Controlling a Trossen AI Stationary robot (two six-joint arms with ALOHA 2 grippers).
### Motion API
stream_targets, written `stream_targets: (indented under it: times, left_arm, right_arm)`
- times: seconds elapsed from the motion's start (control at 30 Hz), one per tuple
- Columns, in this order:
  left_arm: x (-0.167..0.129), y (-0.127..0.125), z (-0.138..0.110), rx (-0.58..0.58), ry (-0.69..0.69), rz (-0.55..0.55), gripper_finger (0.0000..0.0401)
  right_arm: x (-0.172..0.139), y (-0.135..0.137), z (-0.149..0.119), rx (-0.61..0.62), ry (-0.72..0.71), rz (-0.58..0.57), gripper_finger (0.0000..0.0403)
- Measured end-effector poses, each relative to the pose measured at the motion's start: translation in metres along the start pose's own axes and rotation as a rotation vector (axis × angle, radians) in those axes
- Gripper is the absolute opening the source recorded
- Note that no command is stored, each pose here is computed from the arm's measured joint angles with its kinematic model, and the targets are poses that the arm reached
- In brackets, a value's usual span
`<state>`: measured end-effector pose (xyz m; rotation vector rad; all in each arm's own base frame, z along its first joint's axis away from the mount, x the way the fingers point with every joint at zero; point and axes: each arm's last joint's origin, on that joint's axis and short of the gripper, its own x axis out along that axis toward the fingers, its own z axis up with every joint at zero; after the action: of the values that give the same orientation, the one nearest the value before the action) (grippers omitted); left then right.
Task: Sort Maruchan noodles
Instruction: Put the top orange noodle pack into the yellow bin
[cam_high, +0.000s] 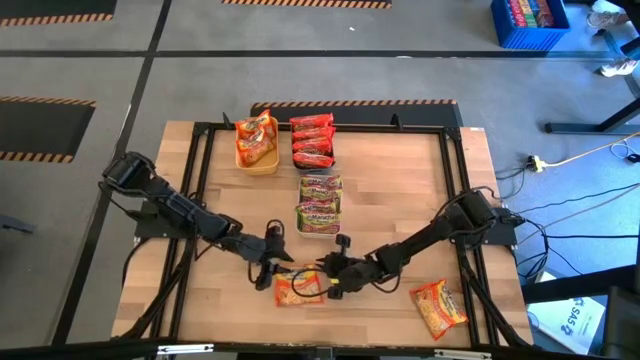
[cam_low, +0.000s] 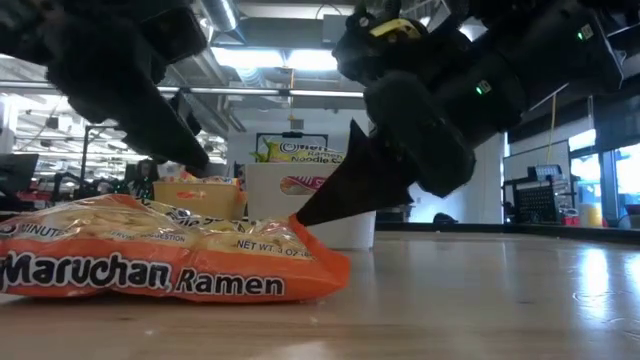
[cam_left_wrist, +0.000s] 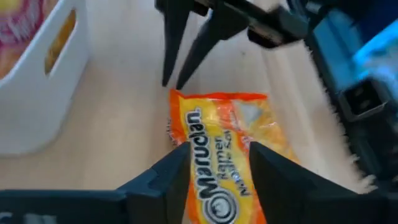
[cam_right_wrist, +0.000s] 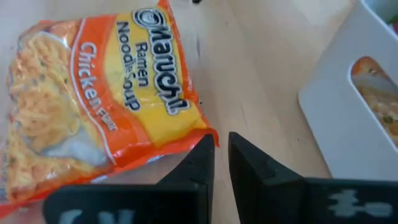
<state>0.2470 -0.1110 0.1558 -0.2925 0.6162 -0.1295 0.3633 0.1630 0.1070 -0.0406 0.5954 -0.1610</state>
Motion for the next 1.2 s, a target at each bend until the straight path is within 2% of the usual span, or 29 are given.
stream_targets:
  times: [0.1,0.23,0.5,0.63,0.87,1.0,1.2]
  left_arm:
    - [0.002,0.016,0.004,-0.168,0.054,-0.012,0.0183]
    - [0.009,0.032,0.000,-0.281,0.148,-0.029,0.0217]
    - [0.022,0.042,-0.002,-0.356,0.194,-0.102,0.0233]
    - [0.031,0.047,-0.013,-0.387,0.247,-0.079,0.0232]
    - [0.047,0.045,-0.018,-0.377,0.229,-0.195,0.0232]
    - [0.051,0.046,-0.022,-0.367,0.238,-0.190,0.0199]
    - [0.053,0.046,-0.022,-0.362,0.225,-0.206,0.0092]
  right_arm:
    - [0.000,0.000,0.000,0.000,0.001,0.000,0.0033]
    - [0.000,0.000,-0.001,-0.003,0.007,-0.003,0.0033]
    - [0.000,-0.001,0.000,-0.002,0.001,-0.009,0.0033]
    - [0.000,0.000,0.000,0.001,-0.004,-0.008,0.0033]
    - [0.000,0.000,0.000,0.002,-0.004,-0.008,0.0033]
    - [0.000,-0.001,0.000,0.005,-0.004,-0.010,0.0033]
    - [0.000,-0.001,0.000,0.006,-0.003,-0.008,0.0033]
